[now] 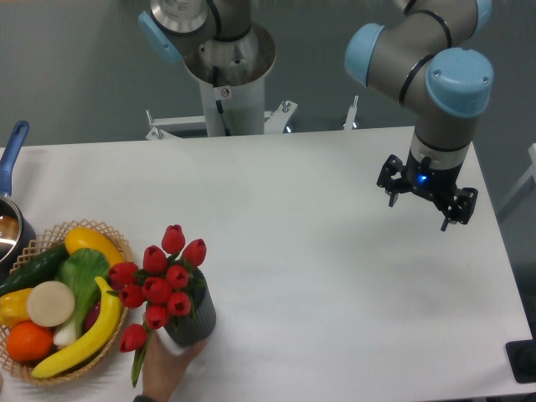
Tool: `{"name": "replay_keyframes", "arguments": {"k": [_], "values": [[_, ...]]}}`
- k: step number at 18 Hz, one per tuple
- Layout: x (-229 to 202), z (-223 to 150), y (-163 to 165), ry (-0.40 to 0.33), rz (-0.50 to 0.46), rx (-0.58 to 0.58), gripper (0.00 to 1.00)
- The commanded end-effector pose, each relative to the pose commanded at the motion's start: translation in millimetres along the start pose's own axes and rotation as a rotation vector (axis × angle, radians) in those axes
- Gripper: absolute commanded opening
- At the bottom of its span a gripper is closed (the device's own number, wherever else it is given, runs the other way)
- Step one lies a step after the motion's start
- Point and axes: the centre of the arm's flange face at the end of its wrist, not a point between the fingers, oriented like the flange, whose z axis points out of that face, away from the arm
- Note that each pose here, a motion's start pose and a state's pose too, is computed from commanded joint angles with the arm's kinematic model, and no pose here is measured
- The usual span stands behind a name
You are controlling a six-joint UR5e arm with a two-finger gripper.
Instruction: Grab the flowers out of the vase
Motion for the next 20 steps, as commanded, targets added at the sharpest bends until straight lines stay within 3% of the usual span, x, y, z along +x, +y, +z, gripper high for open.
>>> {"name": "replay_keyframes", "arguments": {"k": [6, 8, 11, 14, 17, 20], "values": [[1.9, -2.6, -7.1, 0.010, -0.027, 0.064, 1.00], [6.8, -1.4, -15.6, 0.025, -0.111, 0.098, 1.00], [18.3, 0.0, -39.2, 0.033, -0.145, 0.128, 1.00], [26.2, -4.7, -76.7, -0.052, -0.295, 0.283, 1.00], [40.7, 5.4, -105.2, -0.084, -0.418, 0.339, 1.00], [57.6, 1.8, -130.9, -0.062, -0.410, 0.384, 1.00]]}}
